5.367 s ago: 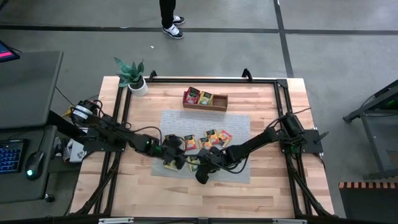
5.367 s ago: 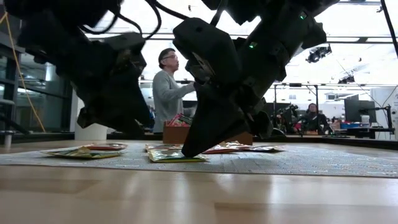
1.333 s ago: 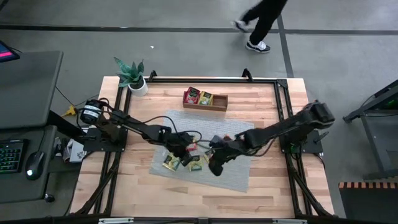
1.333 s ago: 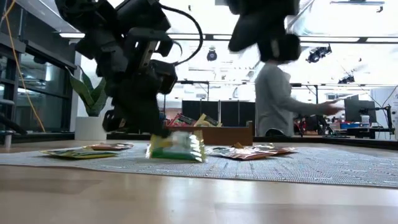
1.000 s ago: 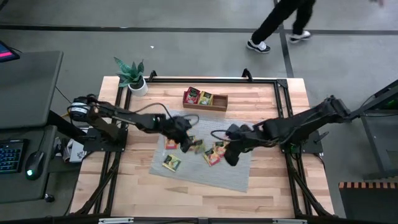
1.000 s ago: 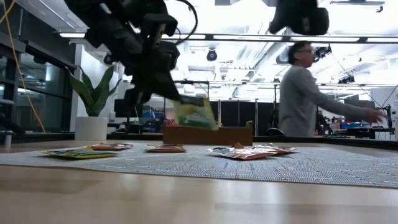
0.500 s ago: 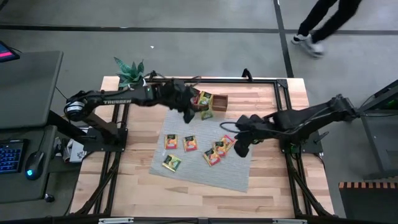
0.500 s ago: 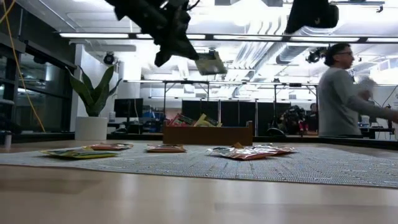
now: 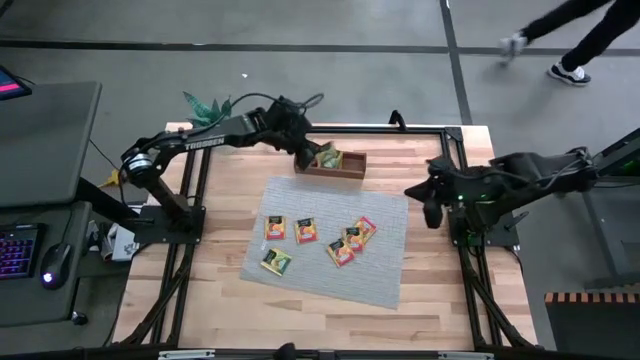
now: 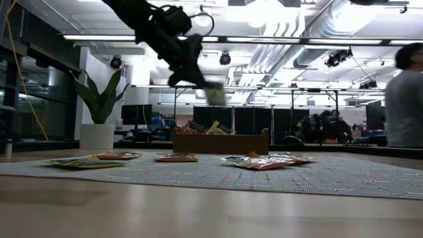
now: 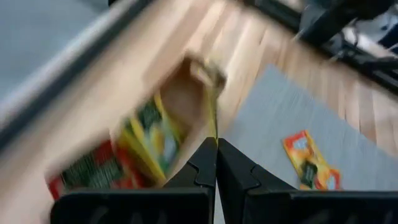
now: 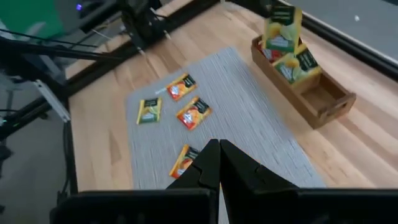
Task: Pick & Place Tea
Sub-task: Put the yellow tea bag into the middle section of the wooden organizer
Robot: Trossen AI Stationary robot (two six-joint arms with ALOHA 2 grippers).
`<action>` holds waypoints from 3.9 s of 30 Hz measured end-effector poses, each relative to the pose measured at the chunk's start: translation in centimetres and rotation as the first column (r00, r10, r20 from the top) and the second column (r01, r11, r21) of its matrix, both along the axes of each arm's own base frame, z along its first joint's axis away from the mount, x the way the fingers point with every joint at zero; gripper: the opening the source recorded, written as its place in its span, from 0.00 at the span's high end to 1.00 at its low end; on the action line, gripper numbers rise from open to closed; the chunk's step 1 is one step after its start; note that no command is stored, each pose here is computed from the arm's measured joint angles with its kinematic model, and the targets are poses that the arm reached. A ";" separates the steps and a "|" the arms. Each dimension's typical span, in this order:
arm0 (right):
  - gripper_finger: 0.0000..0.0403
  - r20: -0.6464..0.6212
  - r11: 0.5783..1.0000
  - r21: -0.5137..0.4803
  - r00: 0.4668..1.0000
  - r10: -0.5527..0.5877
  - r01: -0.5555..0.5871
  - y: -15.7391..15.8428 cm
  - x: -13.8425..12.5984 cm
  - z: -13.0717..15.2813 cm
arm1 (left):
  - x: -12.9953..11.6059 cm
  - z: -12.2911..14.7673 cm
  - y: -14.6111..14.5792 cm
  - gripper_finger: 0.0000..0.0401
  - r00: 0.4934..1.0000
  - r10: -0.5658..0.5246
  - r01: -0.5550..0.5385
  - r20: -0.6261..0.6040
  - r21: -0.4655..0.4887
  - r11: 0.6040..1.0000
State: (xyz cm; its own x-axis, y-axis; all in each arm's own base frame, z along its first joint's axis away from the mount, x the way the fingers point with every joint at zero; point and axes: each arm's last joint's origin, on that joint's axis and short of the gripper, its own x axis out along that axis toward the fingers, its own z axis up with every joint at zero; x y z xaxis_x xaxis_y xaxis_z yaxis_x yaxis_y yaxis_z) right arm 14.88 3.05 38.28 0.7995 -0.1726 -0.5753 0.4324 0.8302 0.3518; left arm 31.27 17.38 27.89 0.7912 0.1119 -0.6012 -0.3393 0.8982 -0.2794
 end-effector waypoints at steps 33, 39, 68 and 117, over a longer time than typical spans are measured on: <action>0.99 0.024 1.000 -0.025 1.000 -0.004 0.004 -2.3 -7.9 0.6 | 4.7 -3.5 3.4 1.00 0.919 -0.174 0.248 -0.355 0.176 0.953; 0.99 0.014 0.999 -0.032 1.000 -0.003 0.003 -2.3 -7.9 0.5 | 4.7 -3.5 3.3 1.00 0.918 -0.186 0.256 -0.351 0.165 0.953; 0.98 0.011 0.999 -0.032 1.000 -0.003 0.003 -2.3 -7.9 0.5 | 5.2 -5.4 3.6 0.94 0.913 -0.180 0.229 -0.367 0.095 0.969; 0.99 0.045 0.998 -0.054 0.998 -0.036 0.039 -2.3 -7.5 0.8 | -2.9 7.9 -2.6 1.00 0.911 -0.169 0.196 -0.376 0.032 0.980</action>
